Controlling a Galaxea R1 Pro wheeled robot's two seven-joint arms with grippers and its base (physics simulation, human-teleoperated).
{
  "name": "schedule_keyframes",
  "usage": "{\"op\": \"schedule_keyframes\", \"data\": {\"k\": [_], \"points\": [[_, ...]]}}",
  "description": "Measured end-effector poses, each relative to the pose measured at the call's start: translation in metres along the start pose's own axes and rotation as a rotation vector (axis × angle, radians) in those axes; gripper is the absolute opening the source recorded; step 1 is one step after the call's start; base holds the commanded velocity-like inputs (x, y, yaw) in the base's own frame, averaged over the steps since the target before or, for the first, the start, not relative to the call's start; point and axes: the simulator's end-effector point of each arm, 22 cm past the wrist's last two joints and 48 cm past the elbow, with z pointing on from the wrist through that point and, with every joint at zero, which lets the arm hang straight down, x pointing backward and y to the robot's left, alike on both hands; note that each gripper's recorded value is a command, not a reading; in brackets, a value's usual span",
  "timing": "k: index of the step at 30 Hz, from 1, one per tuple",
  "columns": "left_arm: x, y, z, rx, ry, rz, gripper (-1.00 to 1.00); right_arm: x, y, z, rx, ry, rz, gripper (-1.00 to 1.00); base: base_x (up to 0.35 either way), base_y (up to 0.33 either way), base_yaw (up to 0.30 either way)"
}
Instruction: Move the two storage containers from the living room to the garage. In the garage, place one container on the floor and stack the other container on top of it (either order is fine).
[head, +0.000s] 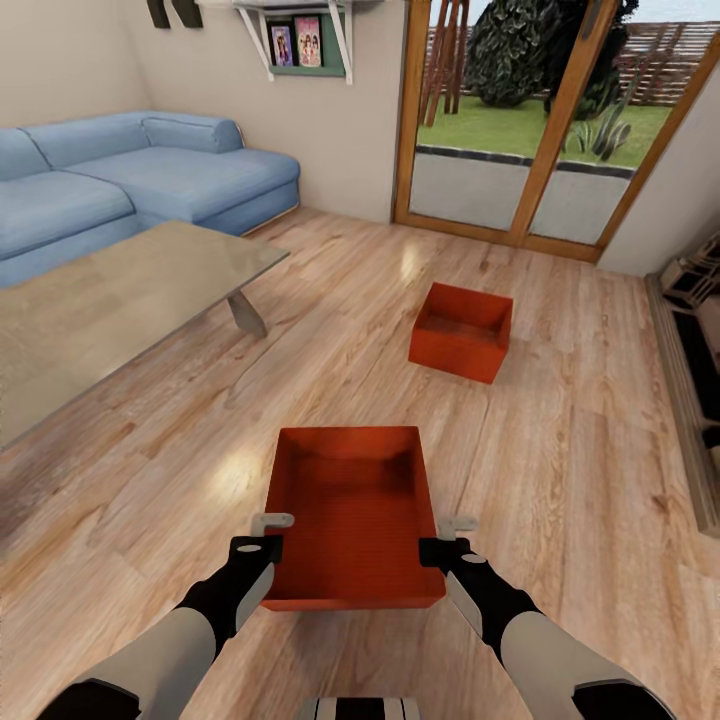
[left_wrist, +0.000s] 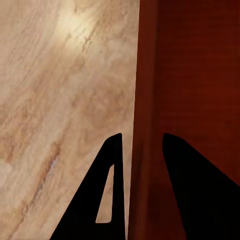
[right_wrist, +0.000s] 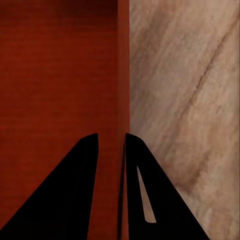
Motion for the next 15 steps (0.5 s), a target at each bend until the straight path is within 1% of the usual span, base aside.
{"op": "schedule_keyframes", "data": {"k": [15], "points": [[-0.020, 0.006, -0.025, 0.000, 0.001, 0.000, -1.00, -0.022, 0.002, -0.024, 0.000, 0.001, 0.000, -1.00, 0.000, 0.000, 0.000]]}}
